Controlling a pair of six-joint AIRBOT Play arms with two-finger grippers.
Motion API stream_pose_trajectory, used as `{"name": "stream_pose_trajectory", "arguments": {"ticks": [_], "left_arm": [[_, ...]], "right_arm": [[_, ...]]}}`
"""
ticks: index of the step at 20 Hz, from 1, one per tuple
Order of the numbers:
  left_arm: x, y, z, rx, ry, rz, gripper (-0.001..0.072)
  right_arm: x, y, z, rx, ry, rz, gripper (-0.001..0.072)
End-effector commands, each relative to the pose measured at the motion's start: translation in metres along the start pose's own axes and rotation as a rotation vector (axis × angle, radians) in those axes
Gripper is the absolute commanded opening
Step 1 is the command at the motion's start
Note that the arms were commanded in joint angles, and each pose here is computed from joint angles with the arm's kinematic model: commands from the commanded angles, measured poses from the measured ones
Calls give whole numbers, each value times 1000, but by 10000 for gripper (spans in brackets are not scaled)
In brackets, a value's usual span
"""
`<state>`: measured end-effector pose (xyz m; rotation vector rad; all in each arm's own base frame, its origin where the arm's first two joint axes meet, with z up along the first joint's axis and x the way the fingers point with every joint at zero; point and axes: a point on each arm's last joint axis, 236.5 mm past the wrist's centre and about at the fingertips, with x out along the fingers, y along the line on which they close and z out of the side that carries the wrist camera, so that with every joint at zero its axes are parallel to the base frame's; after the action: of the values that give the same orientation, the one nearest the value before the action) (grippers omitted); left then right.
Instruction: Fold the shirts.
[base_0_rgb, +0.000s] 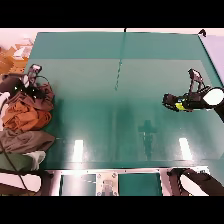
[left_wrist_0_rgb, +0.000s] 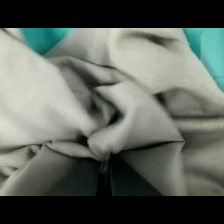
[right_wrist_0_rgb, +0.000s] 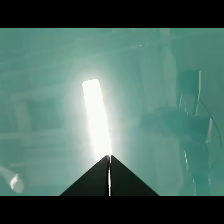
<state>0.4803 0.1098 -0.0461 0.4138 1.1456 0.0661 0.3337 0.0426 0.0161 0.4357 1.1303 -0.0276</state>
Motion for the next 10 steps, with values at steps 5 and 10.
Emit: {"name": "stream_pose_trajectory", "arguments": {"ticks": [5,10], "left_arm": [[-242,-92,149,101,-472,-217,19],[-294,-253,131,202,-439,-571,19]], "right_arm": [[-31,-14,19,27,3,-23,15],[-57,-45,27,86,16,-66,15]]}}
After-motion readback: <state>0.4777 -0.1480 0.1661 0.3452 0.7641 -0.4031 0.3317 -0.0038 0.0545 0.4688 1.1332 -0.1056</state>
